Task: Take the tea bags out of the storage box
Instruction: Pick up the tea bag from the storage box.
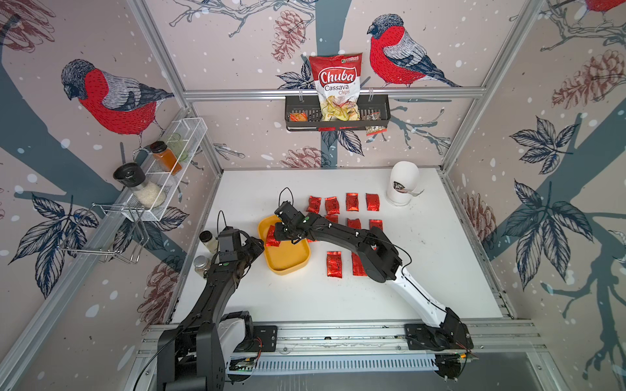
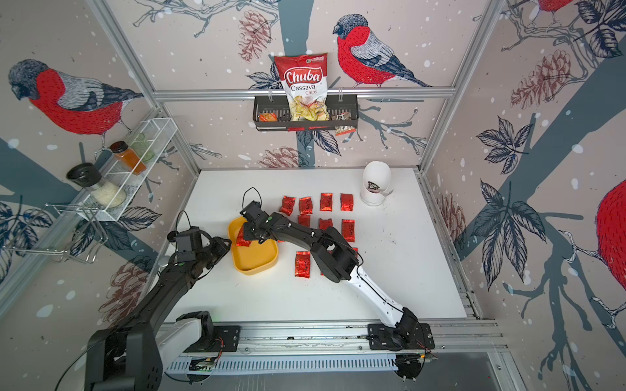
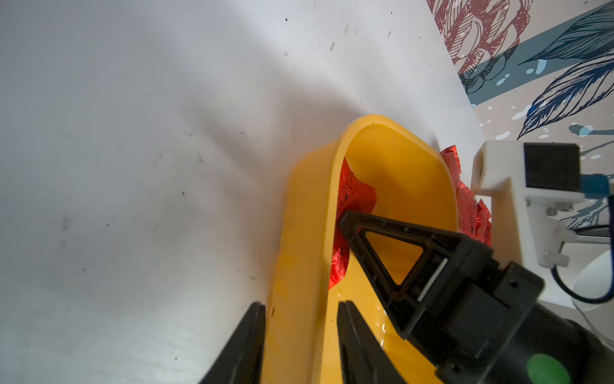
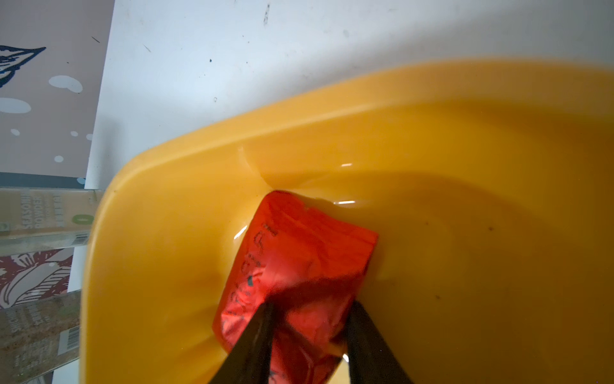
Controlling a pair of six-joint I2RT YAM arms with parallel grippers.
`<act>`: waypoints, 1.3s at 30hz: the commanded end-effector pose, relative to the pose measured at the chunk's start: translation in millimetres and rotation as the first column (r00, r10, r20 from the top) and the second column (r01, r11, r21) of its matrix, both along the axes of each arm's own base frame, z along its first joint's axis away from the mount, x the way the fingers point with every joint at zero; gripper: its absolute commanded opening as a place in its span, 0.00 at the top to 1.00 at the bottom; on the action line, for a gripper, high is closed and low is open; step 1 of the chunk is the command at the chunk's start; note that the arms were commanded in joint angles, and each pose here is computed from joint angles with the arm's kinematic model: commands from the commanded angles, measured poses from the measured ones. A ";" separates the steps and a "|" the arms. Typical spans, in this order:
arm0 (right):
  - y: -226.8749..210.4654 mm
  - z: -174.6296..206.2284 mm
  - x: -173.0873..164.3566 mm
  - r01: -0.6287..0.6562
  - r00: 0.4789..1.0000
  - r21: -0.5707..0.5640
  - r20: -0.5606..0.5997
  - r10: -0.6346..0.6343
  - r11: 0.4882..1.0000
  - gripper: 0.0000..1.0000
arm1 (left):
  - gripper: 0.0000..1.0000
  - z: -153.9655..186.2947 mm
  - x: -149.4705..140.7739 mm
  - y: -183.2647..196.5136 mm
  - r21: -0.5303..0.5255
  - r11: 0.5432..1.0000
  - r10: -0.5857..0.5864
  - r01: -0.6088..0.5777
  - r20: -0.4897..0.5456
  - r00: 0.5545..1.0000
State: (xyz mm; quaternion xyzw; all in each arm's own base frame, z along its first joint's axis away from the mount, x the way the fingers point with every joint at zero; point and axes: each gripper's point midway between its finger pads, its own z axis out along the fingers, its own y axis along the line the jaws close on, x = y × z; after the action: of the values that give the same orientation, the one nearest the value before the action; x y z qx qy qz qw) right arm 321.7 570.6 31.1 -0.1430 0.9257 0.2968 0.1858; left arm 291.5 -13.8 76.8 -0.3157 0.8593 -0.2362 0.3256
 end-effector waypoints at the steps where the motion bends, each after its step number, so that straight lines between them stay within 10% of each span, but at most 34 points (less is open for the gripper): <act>1: -5.4 -18.4 -8.9 -0.003 0.997 -0.021 -0.071 0.001 1.000 0.74 | 0.59 4.4 5.4 -1.2 -0.002 1.000 -0.011 0.011 0.040 0.999; 11: -3.4 19.7 -6.5 0.016 0.999 0.060 -0.043 -0.014 0.998 1.00 | 0.60 10.4 4.7 3.3 0.028 1.000 -0.002 0.000 0.043 0.999; 23: -29.3 113.3 5.2 0.016 0.998 0.168 0.056 -0.026 0.986 1.00 | 0.59 92.3 6.0 9.7 0.086 0.996 0.006 -0.022 0.180 0.984; 39: -214.2 103.1 -30.6 0.013 0.993 -0.042 0.118 -0.008 0.999 1.00 | 0.59 110.0 -1.2 -40.8 0.034 0.993 -0.116 0.112 0.194 0.974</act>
State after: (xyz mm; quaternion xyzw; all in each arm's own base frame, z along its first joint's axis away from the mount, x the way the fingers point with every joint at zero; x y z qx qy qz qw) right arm 302.2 367.1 143.8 -0.1292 0.9199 0.2801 0.2421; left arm 288.5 -54.5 182.0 -0.2296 0.8466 -0.2733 0.3947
